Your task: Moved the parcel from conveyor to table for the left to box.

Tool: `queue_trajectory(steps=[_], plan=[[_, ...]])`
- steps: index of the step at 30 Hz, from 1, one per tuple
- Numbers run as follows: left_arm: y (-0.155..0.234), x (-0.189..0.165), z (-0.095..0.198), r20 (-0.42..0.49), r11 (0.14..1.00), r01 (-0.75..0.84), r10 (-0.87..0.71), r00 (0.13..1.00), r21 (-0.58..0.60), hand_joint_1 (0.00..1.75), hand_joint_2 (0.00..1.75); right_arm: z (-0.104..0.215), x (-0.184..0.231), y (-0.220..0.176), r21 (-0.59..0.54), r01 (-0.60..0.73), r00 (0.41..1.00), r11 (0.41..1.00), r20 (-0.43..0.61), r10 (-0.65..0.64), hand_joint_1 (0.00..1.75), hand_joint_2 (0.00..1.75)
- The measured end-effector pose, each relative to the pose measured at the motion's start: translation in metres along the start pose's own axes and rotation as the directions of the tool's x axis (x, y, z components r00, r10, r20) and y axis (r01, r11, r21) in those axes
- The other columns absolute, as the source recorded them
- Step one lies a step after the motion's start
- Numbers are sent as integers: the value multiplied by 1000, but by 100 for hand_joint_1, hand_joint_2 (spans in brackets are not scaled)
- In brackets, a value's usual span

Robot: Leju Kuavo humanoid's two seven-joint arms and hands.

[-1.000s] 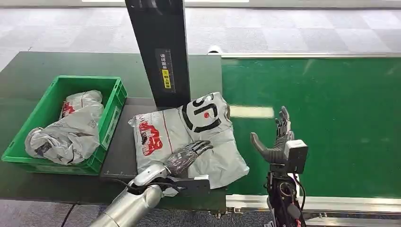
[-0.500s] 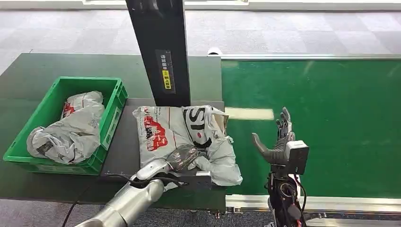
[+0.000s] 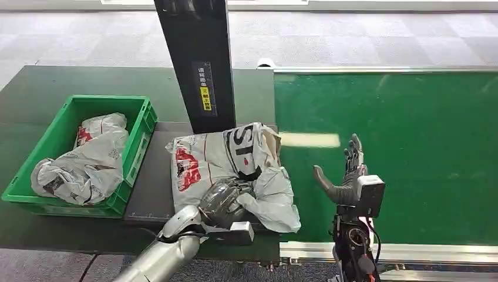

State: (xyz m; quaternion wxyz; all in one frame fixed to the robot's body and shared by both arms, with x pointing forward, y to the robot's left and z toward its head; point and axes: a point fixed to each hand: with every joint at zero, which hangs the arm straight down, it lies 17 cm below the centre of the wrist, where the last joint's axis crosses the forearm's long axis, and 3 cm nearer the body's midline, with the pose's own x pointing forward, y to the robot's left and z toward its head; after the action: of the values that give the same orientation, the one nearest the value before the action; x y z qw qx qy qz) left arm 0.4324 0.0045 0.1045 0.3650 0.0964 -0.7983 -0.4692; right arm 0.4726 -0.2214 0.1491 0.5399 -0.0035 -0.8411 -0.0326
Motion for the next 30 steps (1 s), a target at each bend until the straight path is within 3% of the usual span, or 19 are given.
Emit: queue_trajectory(steps=[5,11,22,26,30], plan=[[92,20,0,52,907,-106,92,994,407,175,0,-2,2,4,-3,19,1000,1000,0,-19,0,175],[115,40,2,110,879,-118,75,991,462,175,0,-6,4,8,-1,28,1000,1000,6,-28,0,175],[128,47,5,131,864,-118,61,989,489,175,0,-6,5,9,0,30,1000,1000,7,-30,0,175],[166,48,16,146,750,-208,149,978,628,175,0,-11,6,11,-6,44,999,999,16,-44,0,175],[207,81,21,249,672,-272,134,959,689,175,0,-14,2,11,-28,58,998,998,4,-58,0,175]])
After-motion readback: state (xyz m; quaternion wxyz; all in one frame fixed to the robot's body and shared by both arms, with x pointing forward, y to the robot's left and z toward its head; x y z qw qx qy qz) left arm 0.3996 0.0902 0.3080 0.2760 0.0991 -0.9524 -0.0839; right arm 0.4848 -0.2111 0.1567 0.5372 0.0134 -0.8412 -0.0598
